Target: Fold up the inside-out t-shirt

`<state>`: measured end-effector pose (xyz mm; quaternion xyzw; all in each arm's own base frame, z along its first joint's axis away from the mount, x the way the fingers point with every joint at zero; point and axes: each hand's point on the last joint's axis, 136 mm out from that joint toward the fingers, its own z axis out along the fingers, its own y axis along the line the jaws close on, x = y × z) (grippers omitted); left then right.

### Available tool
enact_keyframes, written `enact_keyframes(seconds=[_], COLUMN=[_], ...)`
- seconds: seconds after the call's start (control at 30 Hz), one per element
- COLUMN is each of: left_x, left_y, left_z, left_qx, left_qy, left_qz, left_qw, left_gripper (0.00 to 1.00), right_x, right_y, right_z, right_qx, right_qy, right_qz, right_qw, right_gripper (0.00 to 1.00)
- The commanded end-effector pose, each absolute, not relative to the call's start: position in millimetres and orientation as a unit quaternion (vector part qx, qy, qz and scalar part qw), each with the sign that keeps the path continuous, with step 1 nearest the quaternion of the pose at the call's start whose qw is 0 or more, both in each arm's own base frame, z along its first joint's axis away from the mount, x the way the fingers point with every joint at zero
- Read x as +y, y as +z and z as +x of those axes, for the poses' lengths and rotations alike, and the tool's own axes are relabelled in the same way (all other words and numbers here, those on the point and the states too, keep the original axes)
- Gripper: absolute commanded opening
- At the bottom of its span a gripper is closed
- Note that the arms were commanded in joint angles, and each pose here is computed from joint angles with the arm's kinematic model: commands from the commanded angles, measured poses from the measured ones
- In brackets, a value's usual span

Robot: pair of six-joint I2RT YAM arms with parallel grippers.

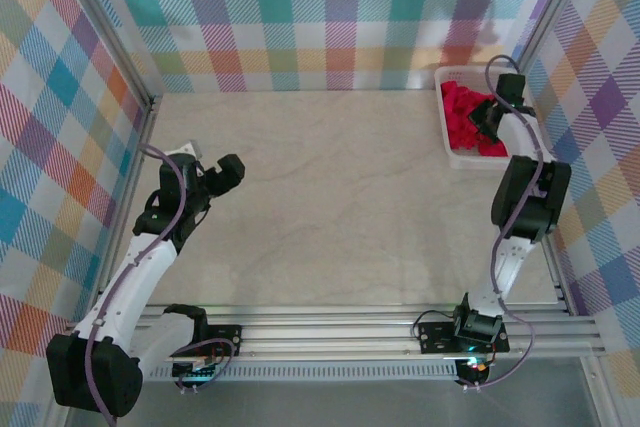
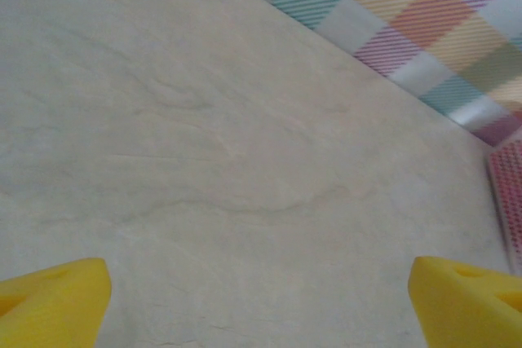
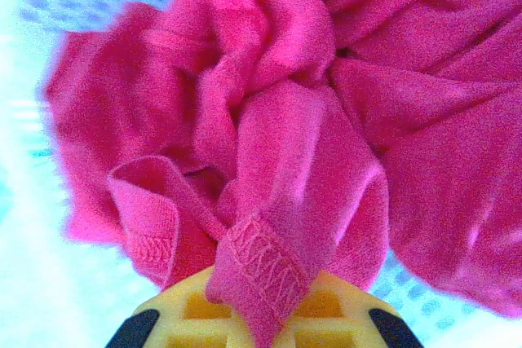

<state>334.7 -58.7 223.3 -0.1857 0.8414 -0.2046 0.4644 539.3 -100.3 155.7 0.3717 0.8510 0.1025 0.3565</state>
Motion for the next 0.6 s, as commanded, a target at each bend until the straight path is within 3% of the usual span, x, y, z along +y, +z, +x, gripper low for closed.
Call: enact_keyframes(seconds=[0.0,0.3,0.57], left_x=[-78.9,-98.0,-102.3], left_y=[250.9,278.7,291.7], left_z=[335.1,308.6,297.9], left_qx=[0.821,0.816,0.808], left_qy=[-0.271,-0.318,-0.34], left_qz=[-0.161,-0.122,-0.117], left_qw=[0.475,0.467,0.466], left_gripper=[0.92,0.92,0.92], right_x=[-69.1,-3.0,60.4], right_y=[255.1,368.6,556.2], right_z=[530.1,469.3,411.3], right_qx=[0.804,0.743,0.674], right_qy=[0.184,0.292,0.356], right_qz=[0.349,0.306,0.14], right_qw=[0.445,0.519,0.632], right_gripper=[0.0,0.0,0.0])
